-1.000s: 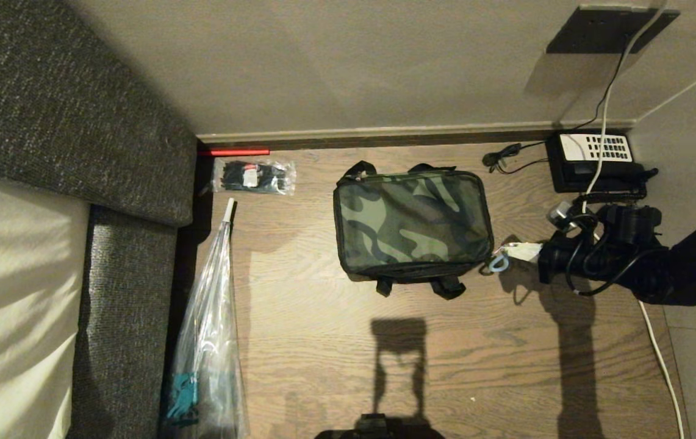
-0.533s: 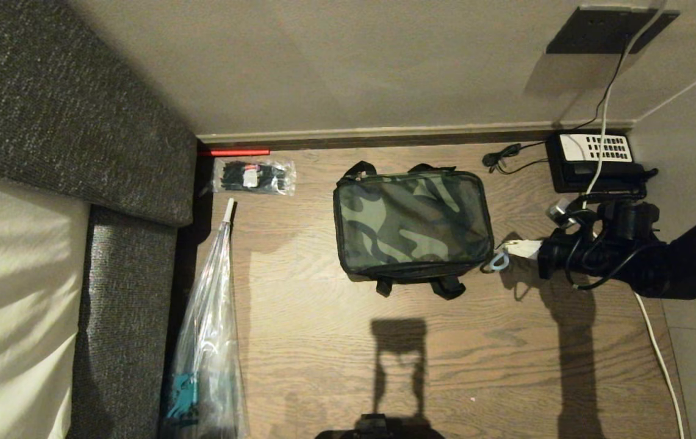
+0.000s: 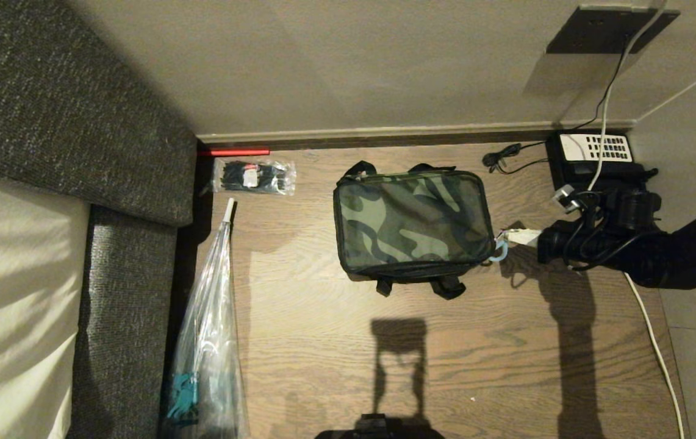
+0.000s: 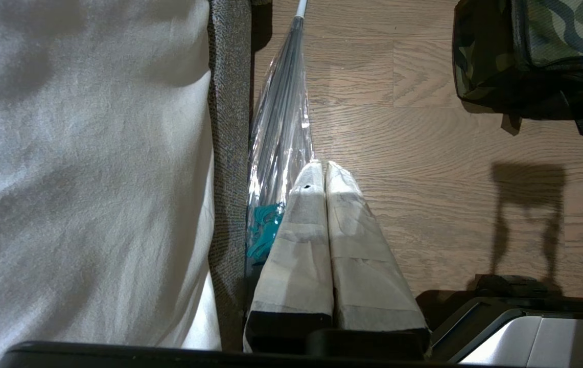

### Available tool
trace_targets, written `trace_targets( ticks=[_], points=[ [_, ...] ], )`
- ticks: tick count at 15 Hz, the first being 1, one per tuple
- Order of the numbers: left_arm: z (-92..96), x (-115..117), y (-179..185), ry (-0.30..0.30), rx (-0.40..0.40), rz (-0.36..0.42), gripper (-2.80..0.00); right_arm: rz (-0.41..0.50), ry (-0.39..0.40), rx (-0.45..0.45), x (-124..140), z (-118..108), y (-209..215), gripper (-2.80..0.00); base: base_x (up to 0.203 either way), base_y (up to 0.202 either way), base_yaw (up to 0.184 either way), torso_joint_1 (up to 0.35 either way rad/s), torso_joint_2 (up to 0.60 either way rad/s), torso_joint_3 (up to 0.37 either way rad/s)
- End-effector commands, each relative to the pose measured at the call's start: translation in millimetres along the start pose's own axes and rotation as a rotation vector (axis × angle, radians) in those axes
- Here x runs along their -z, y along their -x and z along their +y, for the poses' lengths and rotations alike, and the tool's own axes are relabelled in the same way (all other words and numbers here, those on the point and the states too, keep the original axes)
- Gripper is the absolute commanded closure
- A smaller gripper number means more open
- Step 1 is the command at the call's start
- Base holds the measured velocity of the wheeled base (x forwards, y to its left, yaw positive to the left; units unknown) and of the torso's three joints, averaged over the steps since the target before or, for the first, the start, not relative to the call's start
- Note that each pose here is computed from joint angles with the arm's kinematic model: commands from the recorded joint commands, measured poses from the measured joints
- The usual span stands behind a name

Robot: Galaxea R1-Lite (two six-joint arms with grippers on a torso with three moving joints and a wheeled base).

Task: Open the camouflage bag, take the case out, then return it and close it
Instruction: Open the top of the storage box

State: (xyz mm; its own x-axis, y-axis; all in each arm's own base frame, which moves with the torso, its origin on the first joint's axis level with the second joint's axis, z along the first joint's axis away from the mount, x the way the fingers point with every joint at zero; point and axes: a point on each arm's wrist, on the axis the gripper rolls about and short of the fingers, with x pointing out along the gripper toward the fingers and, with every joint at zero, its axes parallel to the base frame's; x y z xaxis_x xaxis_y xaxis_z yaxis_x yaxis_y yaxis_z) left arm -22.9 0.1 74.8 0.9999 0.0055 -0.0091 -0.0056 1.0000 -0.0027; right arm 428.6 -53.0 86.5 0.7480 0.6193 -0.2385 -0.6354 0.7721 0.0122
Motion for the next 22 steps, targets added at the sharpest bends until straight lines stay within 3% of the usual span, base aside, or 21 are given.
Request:
trace_targets(
  ticks=[1, 6, 12, 15, 19, 22],
  points=[
    [0.0, 0.1, 0.1, 0.000, -0.001, -0.001, 0.00, -0.006, 0.016, -0.007, -1.5, 1.5, 1.5, 0.00, 0.000, 0.000, 0.000, 0.000, 0.00, 0.000],
    [0.0, 0.1, 0.1, 0.000, -0.002, -0.001, 0.00, 0.018, 0.056, 0.022, 0.9, 5.9, 4.2, 0.00, 0.000, 0.000, 0.000, 0.000, 0.00, 0.000],
    [0.0, 0.1, 0.1, 0.000, -0.002, -0.001, 0.00, 0.000, -0.059, 0.038, -7.5, 9.2, 4.4, 0.00, 0.000, 0.000, 0.000, 0.000, 0.00, 0.000],
    [0.0, 0.1, 0.1, 0.000, -0.001, -0.001, 0.00, -0.014, -0.176, 0.035, -17.7, 16.4, 11.8, 0.00, 0.000, 0.000, 0.000, 0.000, 0.00, 0.000],
    [0.0, 0.1, 0.1, 0.000, -0.001, -0.001, 0.00, -0.019, -0.205, 0.019, -22.5, 21.5, 12.7, 0.00, 0.000, 0.000, 0.000, 0.000, 0.00, 0.000],
    [0.0, 0.0, 0.0, 0.000, -0.002, 0.000, 0.00, -0.023, -0.284, 0.015, -26.3, 25.0, 8.7, 0.00, 0.000, 0.000, 0.000, 0.000, 0.00, 0.000]
  ],
)
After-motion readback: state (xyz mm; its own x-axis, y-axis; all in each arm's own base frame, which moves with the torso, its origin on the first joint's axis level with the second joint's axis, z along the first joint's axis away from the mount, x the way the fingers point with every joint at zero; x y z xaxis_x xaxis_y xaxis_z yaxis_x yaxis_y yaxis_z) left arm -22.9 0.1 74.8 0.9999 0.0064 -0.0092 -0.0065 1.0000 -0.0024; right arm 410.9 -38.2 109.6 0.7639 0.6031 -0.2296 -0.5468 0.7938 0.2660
